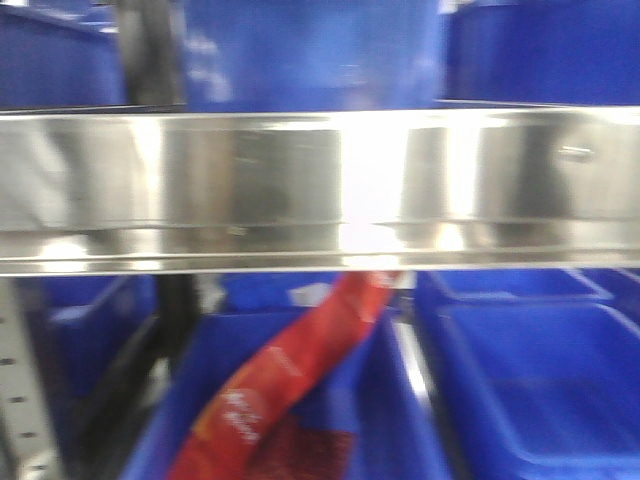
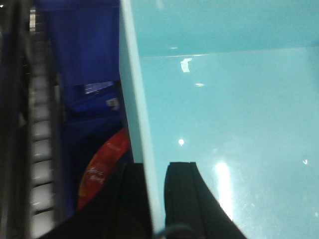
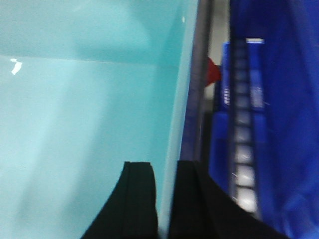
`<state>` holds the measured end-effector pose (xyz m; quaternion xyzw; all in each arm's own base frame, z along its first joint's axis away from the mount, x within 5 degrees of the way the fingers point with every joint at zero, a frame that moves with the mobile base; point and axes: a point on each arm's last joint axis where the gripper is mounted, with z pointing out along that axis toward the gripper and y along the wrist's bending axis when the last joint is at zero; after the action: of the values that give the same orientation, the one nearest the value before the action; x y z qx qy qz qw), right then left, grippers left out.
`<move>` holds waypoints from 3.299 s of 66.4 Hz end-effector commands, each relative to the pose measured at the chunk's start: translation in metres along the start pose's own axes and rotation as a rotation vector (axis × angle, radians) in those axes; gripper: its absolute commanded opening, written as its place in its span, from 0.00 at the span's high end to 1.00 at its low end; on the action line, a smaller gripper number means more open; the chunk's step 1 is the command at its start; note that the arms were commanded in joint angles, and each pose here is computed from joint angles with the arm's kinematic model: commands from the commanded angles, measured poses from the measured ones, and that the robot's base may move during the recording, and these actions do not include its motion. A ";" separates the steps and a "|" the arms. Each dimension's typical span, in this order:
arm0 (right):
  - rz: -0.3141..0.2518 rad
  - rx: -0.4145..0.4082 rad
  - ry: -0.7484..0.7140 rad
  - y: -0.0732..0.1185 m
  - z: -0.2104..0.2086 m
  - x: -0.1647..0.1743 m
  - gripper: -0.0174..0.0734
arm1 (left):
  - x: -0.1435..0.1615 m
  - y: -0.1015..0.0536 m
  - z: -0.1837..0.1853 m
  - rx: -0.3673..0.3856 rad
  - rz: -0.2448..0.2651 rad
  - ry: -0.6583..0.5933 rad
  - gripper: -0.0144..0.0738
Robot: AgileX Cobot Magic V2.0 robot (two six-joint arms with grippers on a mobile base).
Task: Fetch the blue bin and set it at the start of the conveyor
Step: 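Carry the bin in both grippers while turning away from the rack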
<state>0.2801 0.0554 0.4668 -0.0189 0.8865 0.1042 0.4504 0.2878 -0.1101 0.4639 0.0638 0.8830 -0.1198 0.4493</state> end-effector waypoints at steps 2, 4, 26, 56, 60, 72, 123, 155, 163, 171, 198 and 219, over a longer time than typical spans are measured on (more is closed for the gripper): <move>-0.023 0.004 -0.067 -0.001 -0.007 -0.007 0.98 | -0.006 -0.004 -0.008 0.035 0.000 -0.058 0.96; -0.023 0.004 -0.067 -0.001 -0.007 -0.007 0.98 | -0.006 -0.004 -0.008 0.035 0.000 -0.058 0.96; -0.023 0.004 -0.067 -0.001 -0.007 -0.007 0.98 | -0.006 -0.004 -0.008 0.033 0.002 -0.058 0.96; -0.023 0.004 -0.067 -0.001 -0.007 -0.007 0.98 | -0.006 -0.004 -0.008 0.031 0.003 -0.059 0.96; -0.023 0.004 -0.067 -0.001 -0.007 -0.007 0.98 | -0.006 -0.004 -0.008 0.031 0.003 -0.059 0.96; -0.023 0.004 -0.067 -0.001 -0.007 -0.007 0.98 | -0.006 -0.004 -0.008 0.031 0.003 -0.059 0.96; -0.023 0.004 -0.067 -0.001 -0.007 -0.007 0.98 | -0.006 -0.004 -0.008 0.031 0.003 -0.059 0.96; -0.023 0.004 -0.067 -0.001 -0.007 -0.007 0.98 | -0.006 -0.004 -0.008 0.031 0.003 -0.059 0.96; -0.023 0.004 -0.069 -0.001 -0.007 -0.007 0.98 | -0.006 -0.004 -0.008 0.031 0.004 -0.061 0.96; -0.023 0.004 -0.069 -0.001 -0.007 -0.007 0.98 | -0.006 -0.004 -0.008 0.031 0.004 -0.061 0.96; -0.023 0.004 -0.069 -0.001 -0.007 -0.007 0.98 | -0.006 -0.004 -0.008 0.031 0.004 -0.061 0.96; -0.023 0.004 -0.069 -0.001 -0.007 -0.007 0.98 | -0.006 -0.004 -0.008 0.031 0.004 -0.061 0.96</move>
<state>0.2803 0.0553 0.4669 -0.0189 0.8861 0.1034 0.4514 0.2879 -0.1101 0.4640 0.0638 0.8825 -0.1200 0.4502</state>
